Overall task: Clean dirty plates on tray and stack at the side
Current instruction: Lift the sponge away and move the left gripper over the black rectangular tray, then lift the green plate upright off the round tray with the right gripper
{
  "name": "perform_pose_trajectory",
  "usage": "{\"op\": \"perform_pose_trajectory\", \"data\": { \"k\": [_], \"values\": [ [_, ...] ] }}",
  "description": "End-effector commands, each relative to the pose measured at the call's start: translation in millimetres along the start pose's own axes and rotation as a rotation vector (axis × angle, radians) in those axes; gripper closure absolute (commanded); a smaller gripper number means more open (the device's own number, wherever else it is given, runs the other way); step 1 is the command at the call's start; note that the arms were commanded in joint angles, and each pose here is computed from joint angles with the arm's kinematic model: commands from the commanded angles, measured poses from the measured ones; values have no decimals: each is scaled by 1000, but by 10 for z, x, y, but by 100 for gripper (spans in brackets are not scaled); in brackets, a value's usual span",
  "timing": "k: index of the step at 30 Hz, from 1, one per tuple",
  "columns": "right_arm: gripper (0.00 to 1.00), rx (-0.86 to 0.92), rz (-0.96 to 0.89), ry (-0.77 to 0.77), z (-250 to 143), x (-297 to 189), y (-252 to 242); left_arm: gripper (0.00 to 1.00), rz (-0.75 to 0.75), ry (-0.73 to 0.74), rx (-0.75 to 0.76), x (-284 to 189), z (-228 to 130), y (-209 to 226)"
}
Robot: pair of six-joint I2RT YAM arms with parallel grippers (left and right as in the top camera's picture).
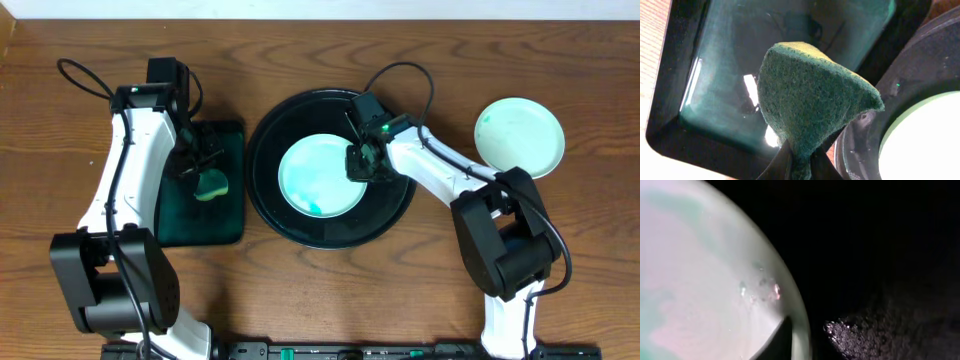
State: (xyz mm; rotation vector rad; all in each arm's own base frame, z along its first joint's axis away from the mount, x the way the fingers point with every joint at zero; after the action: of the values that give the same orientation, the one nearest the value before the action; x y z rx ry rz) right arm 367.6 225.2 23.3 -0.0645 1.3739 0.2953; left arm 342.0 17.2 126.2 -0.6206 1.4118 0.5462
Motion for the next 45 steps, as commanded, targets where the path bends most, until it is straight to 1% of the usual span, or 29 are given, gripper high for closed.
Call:
{"op": "perform_pose_trajectory", "data": {
  "k": [1, 5, 12, 13, 14, 15, 16, 17, 18, 24, 28, 31, 36, 41, 45],
  "values": [
    [99, -14, 32, 45, -78, 206, 50, 90, 56, 4, 8, 128, 57, 71],
    [99, -62, 33, 43, -77, 206, 51, 90, 83, 27, 6, 280, 77, 80],
    [99, -91, 33, 51, -95, 203, 47, 90, 186, 28, 10, 636, 186, 165],
    [99, -97, 33, 53, -99, 203, 46, 89, 192, 34, 10, 692, 193, 167],
    [99, -99, 32, 54, -102, 202, 45, 85, 200, 43, 9, 750, 194, 172],
    [99, -105, 33, 54, -102, 202, 46, 73, 205, 51, 9, 795, 193, 177],
    [99, -105, 33, 55, -104, 202, 46, 57, 209, 57, 8, 831, 192, 182],
    [99, -113, 35, 58, -112, 202, 47, 35, 216, 66, 8, 870, 184, 190],
    [99, -116, 35, 59, -113, 202, 47, 23, 217, 69, 8, 876, 181, 191],
    [98, -151, 38, 49, -95, 190, 68, 22, 214, 71, 7, 876, 177, 184],
    [99, -187, -14, -13, 14, 66, 51, 21, 217, 74, 8, 874, 169, 191],
    [98, -246, -124, -91, 140, -129, -7, 21, 220, 78, 8, 872, 162, 197],
    [99, -402, -361, -225, 313, -595, -30, 20, 222, 80, 8, 871, 158, 201],
    [99, -540, -535, -291, 345, -894, 81, 20, 222, 80, 8, 871, 158, 201],
    [99, -587, -729, -334, 349, -1073, 115, 20, 222, 80, 8, 871, 158, 201]
  ]
}}
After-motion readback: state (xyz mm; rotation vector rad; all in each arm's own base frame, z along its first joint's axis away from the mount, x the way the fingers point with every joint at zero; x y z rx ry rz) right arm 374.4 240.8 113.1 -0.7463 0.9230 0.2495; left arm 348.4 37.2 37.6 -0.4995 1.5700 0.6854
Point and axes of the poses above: each gripper's point midway between its finger pads, its own x axis out along the fingers, its own y axis along the line the jaws close on, z = x × y, the point moved 2 cm from there along -x, back along the fingers, and after that the axes turned 13 degrees about -x, right-handed, at the moved point
